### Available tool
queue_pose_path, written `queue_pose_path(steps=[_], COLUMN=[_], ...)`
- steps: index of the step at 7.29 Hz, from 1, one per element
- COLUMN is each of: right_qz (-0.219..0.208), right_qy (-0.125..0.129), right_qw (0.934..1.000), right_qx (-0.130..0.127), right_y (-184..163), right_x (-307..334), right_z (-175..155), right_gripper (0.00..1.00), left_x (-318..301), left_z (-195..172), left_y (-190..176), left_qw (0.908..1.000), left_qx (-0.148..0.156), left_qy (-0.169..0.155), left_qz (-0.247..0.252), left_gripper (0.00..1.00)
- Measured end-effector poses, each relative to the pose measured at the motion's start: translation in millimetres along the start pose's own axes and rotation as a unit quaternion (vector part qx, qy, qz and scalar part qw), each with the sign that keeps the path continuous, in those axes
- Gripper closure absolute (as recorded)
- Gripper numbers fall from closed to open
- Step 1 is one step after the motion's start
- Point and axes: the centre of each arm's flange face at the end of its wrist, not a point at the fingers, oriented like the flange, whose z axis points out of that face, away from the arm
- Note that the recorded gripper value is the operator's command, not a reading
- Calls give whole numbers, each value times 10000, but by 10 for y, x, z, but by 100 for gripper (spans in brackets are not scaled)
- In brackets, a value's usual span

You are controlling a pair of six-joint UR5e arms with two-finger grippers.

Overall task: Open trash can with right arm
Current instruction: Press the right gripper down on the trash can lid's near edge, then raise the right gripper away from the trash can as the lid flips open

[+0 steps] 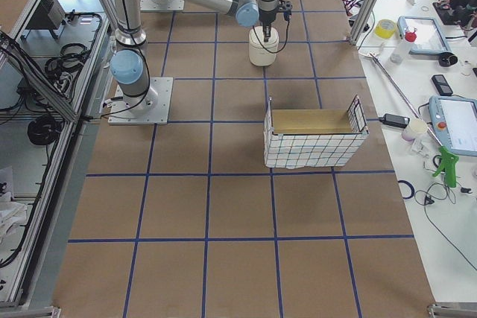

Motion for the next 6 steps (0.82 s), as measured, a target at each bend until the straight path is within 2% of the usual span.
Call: queue_pose_path(steps=[2, 3, 4, 6], right_qz=[1, 1, 3, -12], right_qy=[4, 10, 15, 53], right_qw=[10000, 10000, 10000, 10000], right_qx=[-37, -56, -69, 39], right_y=[5, 1, 0, -7], right_x=[2, 3, 4, 13], right_z=[35, 58, 71, -71], right_gripper=[100, 89, 1, 0], left_x=[0, 0, 0, 0], left_z=[0, 0, 0, 0], left_y=[0, 0, 0, 0], left_qw=[10000, 10000, 10000, 10000], left_qx=[0, 0, 0, 0], left_qy=[0, 0, 0, 0], left_qz=[3, 3, 4, 0], left_gripper=[0, 0, 0, 0])
